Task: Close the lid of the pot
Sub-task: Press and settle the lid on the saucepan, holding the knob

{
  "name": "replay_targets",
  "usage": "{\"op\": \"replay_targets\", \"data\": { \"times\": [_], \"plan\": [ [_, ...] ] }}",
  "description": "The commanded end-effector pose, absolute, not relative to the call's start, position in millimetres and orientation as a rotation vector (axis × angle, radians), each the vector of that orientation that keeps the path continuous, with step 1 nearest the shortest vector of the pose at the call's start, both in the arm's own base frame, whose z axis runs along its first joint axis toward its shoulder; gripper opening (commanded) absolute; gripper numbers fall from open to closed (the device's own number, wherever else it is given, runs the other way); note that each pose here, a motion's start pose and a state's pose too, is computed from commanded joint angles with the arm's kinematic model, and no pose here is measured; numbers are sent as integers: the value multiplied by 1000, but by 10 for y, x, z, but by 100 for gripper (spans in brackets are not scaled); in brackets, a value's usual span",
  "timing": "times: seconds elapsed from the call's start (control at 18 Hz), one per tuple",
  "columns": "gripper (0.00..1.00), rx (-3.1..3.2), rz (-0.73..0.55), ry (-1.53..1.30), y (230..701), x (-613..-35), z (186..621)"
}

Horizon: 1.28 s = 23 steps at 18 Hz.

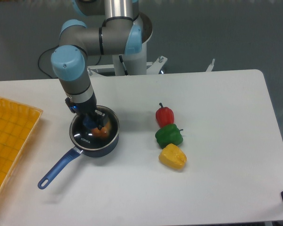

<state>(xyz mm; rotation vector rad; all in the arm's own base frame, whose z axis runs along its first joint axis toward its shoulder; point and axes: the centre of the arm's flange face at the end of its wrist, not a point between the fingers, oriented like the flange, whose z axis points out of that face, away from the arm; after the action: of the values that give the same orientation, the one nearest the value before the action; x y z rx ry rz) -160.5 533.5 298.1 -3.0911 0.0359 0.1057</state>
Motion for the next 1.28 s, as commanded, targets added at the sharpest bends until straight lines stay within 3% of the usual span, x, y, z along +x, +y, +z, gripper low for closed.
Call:
{"op": "replay_targets", "data": {
  "times": [0.72,1.28],
  "plan": [
    [49,-3109,117,33,5341,-1607,2916],
    [64,-3105,117,40,5352,-1592,2925]
  ]
}}
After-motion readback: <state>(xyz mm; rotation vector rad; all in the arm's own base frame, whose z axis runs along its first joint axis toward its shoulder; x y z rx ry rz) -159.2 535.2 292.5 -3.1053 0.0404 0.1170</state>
